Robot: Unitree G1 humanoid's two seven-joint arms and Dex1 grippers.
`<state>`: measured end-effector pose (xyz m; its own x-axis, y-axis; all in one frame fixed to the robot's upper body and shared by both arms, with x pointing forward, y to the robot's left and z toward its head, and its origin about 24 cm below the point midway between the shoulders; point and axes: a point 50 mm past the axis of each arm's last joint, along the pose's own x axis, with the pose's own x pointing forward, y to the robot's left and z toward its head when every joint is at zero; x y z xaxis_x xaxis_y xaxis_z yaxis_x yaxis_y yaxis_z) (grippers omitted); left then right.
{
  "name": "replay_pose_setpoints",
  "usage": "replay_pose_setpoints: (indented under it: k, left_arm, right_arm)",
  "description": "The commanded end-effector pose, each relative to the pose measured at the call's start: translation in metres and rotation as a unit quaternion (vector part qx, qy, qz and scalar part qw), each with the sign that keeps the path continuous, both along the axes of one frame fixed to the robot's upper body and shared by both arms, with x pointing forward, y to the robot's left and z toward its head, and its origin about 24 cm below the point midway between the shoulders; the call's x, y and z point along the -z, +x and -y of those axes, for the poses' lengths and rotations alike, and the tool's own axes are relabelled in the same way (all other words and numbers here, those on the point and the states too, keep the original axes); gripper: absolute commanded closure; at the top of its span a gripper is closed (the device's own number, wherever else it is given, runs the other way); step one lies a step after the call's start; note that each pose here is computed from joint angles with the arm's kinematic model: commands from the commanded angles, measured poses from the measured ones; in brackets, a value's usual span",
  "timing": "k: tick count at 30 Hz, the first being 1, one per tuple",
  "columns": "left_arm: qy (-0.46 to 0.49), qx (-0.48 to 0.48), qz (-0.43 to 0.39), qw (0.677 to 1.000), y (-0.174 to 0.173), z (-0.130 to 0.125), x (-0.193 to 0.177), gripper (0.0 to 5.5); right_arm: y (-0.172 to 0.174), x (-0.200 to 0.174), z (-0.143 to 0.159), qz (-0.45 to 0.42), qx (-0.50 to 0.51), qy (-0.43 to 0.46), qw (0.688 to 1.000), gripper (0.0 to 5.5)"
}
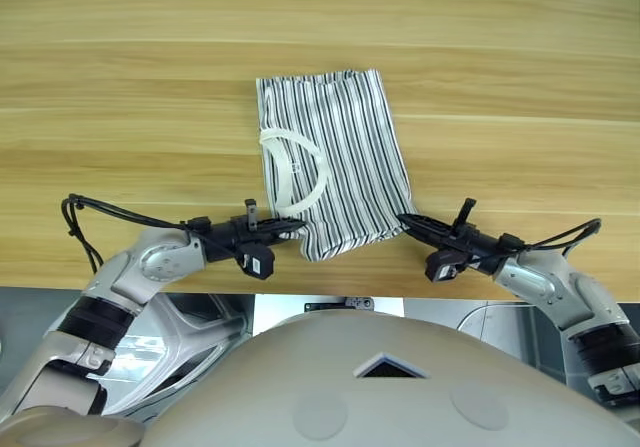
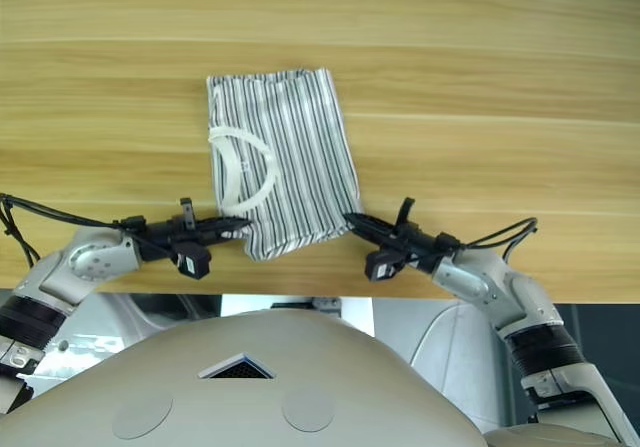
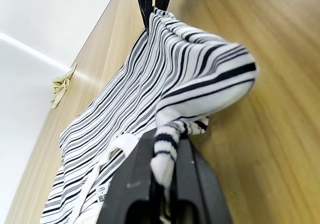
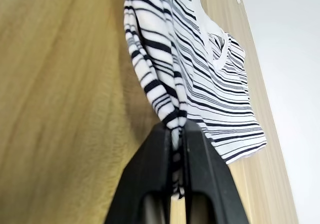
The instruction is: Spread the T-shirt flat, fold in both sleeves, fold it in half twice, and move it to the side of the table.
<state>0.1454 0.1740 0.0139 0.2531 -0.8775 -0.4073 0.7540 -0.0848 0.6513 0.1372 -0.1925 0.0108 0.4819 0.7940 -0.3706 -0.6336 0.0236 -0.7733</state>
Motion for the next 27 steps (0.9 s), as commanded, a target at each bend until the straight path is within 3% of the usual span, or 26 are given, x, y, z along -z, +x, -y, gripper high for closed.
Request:
replay_pose_setpoints:
  k: [1,6,11,15,19,23,27]
  left_arm:
    - [0.047,-0.034,-0.046,0.997,-0.006,-0.018,0.018,5.45]
    - [-0.003,-0.04,-0.052,0.998,-0.007,-0.012,0.011,5.45]
    - [-0.075,-0.034,-0.087,0.993,-0.048,0.004,-0.007,5.45]
    - [-0.148,-0.052,-0.094,0.983,-0.07,0.012,-0.037,5.45]
    - [-0.208,-0.125,-0.082,0.967,-0.042,0.005,-0.045,5.45]
    - [-0.277,-0.235,-0.08,0.928,0.01,-0.008,-0.044,5.45]
    - [-0.272,-0.328,-0.118,0.897,0.036,-0.008,-0.02,5.45]
  right_arm:
    - [0.01,-0.012,0.003,0.008,0.019,0.029,0.999,5.42]
    - [0.004,-0.022,0.002,-0.008,0.009,0.063,0.998,5.42]
    - [-0.037,-0.032,0.001,-0.098,-0.022,0.085,0.991,5.42]
    - [-0.042,-0.055,-0.001,-0.118,-0.015,0.157,0.98,5.42]
    - [-0.015,-0.056,-0.005,-0.089,0.019,0.198,0.976,5.42]
    - [0.029,-0.055,-0.014,-0.054,0.077,0.255,0.962,5.42]
    - [0.068,-0.049,-0.028,-0.057,0.115,0.287,0.949,5.42]
